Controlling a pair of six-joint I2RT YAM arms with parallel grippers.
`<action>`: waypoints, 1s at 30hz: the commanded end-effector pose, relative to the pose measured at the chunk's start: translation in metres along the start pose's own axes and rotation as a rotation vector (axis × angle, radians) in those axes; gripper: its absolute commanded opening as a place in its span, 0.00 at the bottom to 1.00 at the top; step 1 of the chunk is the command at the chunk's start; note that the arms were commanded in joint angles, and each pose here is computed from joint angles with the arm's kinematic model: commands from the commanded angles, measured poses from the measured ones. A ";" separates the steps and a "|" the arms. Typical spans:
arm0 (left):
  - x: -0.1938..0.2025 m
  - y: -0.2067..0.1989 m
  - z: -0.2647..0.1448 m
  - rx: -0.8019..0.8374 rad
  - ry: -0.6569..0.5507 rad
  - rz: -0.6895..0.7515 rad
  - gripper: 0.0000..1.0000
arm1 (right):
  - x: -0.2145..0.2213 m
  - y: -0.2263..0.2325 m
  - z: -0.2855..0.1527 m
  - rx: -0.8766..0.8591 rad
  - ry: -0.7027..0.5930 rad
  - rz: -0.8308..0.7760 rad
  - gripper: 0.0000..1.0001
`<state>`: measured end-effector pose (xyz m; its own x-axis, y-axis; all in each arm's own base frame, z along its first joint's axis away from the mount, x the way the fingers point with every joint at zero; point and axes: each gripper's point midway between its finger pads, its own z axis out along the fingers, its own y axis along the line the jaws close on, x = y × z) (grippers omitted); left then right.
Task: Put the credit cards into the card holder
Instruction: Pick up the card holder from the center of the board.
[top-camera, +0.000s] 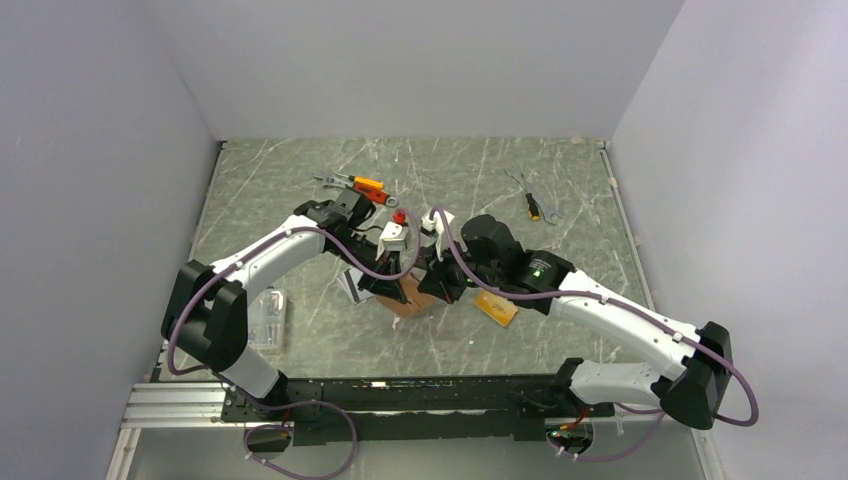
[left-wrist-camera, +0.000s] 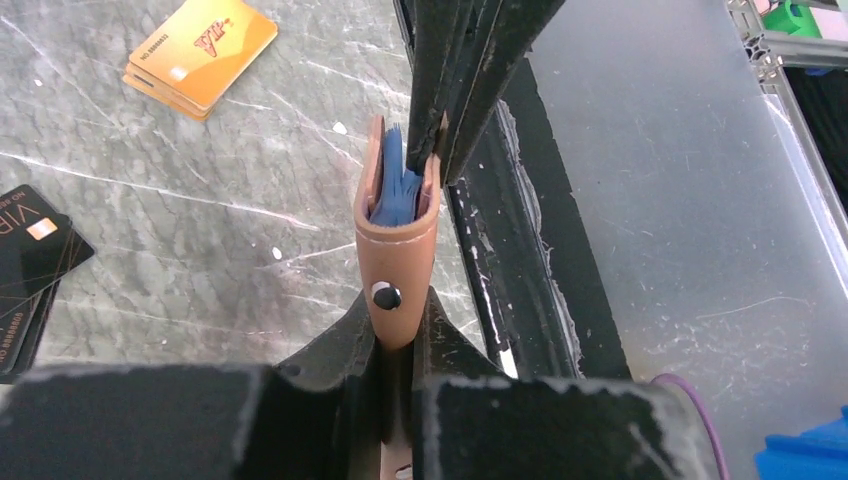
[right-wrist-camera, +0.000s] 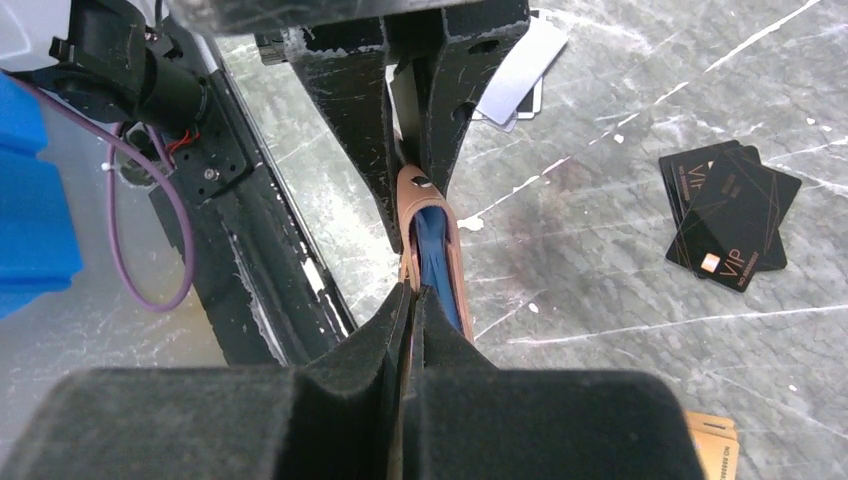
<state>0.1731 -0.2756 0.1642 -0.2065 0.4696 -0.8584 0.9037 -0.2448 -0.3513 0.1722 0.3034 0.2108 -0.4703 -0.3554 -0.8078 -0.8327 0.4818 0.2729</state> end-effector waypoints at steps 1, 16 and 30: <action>-0.020 -0.017 -0.004 0.018 -0.069 0.072 0.04 | -0.028 -0.004 -0.010 0.053 -0.073 -0.048 0.00; -0.087 0.002 -0.037 -0.114 -0.296 -0.252 0.00 | -0.052 -0.027 -0.051 0.090 -0.455 0.256 0.83; -0.100 -0.011 -0.040 -0.102 -0.367 -0.355 0.02 | -0.102 -0.023 -0.033 -0.149 -0.573 0.398 0.55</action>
<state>0.2047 -0.2861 0.2450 -0.6337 0.2110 -0.7442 0.7630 0.0120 -0.6463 0.2338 0.2887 0.2644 -0.5594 0.2407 -0.7932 -0.6281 0.5014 0.5950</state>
